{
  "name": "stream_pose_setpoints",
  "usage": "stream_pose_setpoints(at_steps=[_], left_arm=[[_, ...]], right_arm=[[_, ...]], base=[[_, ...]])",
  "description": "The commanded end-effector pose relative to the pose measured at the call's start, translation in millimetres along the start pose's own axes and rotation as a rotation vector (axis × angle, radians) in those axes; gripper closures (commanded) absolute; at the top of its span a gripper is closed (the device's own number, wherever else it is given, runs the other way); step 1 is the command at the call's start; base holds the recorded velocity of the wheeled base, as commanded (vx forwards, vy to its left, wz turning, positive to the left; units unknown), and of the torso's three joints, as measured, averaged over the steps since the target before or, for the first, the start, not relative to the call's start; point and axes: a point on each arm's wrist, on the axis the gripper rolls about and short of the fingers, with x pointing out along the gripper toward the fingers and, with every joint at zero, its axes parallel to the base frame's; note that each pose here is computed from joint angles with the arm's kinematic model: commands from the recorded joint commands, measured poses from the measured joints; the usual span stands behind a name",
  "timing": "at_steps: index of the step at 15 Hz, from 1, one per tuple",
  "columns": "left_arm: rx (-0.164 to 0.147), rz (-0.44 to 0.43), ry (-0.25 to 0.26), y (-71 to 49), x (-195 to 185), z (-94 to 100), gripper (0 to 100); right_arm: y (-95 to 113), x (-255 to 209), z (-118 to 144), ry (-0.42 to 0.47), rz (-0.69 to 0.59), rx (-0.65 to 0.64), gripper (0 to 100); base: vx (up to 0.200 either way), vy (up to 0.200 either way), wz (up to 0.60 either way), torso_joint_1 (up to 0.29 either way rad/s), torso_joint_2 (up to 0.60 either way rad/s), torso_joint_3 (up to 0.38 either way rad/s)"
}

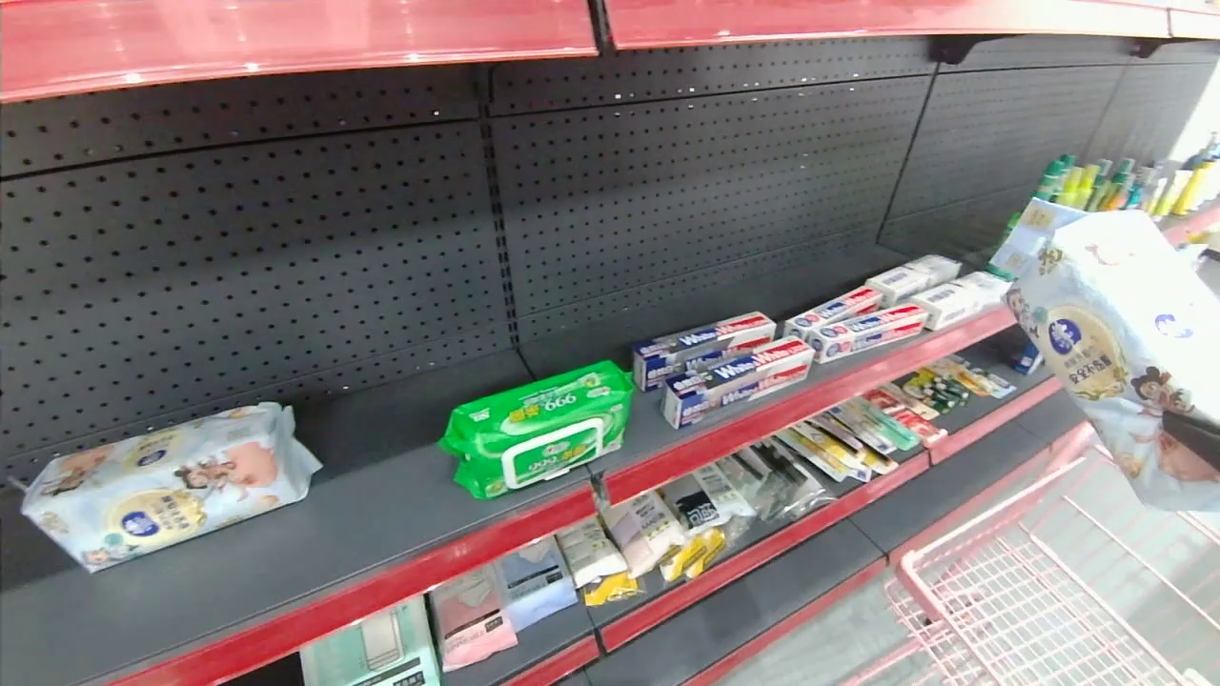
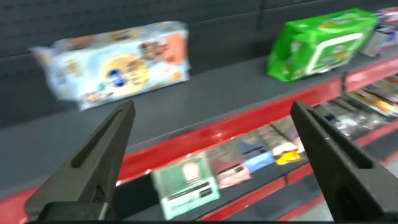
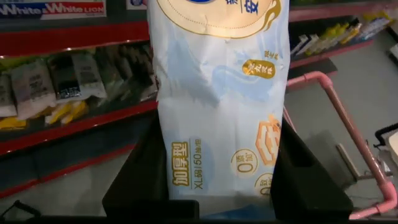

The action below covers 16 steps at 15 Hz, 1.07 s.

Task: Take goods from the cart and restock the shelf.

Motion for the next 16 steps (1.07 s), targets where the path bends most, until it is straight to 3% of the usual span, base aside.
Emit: stream_pose_setpoints(at_steps=[1,7,10,12,14,16], left_arm=[[0.000,0.000,0.001,0.0,0,0.0,0],[0.000,0.000,0.001,0.0,0,0.0,0],[0.000,-0.001,0.001,0.0,0,0.0,0],[0.000,0.000,0.001,0.0,0,0.0,0],[-0.002,-0.003,0.001,0.0,0,0.0,0],[0.000,-0.001,0.001,0.0,0,0.0,0]], right_arm=[[0,0,0,0.000,0.002,-0.001,100],[1,1,-3,0.010,0.005,-0.001,100],[2,2,-5,0.026,0.010,0.015,100],[9,2,-20,0.067,0.053,0.044,100],[13,1,-23,0.039,0.153,0.111,100],[15,-5,-26,0.024,0.171,0.121,100]], base=[[0.000,0.000,0.60,0.002,-0.01,0.007],[0.000,0.000,0.60,0.002,0.00,-0.002],[0.000,0.000,0.00,0.000,0.00,0.000],[0.000,0.000,0.00,0.000,0.00,0.000],[0.000,0.000,0.00,0.000,0.00,0.000],[0.000,0.000,0.00,0.000,0.00,0.000]])
